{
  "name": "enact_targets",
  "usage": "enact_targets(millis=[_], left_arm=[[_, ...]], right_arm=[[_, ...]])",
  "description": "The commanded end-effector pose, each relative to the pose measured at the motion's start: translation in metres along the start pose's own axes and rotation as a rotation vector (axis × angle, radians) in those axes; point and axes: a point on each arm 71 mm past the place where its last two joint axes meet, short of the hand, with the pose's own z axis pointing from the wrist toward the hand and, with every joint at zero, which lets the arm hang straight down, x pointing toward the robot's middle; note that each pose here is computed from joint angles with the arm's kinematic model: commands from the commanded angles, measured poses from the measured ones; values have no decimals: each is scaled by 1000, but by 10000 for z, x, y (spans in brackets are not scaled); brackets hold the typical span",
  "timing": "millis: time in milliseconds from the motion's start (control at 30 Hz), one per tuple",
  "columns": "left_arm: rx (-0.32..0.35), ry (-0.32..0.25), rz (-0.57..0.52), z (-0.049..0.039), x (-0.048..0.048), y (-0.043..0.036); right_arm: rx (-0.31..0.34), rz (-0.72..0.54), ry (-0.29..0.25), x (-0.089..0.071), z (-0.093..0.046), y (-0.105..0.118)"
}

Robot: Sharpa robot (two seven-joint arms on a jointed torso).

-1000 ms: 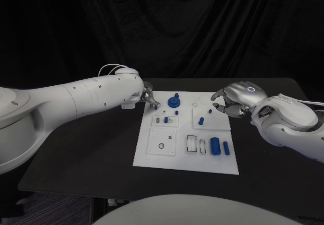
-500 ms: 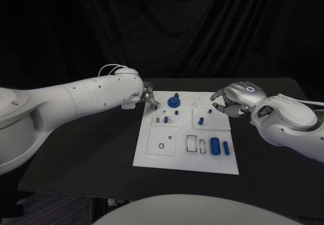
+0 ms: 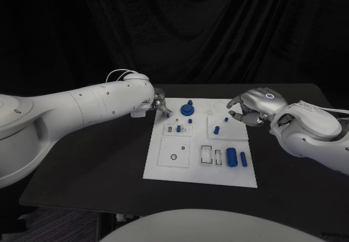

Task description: Assemble the parts on the task board

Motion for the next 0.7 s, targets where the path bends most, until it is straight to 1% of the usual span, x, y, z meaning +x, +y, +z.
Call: enact_targets(millis=[33, 700], left_arm=[[19, 12, 7, 7, 18, -24], [26, 20, 12, 15, 31, -66]], right_arm=[[9, -4, 0, 6, -5, 0], [7, -5, 4, 12, 4, 3]])
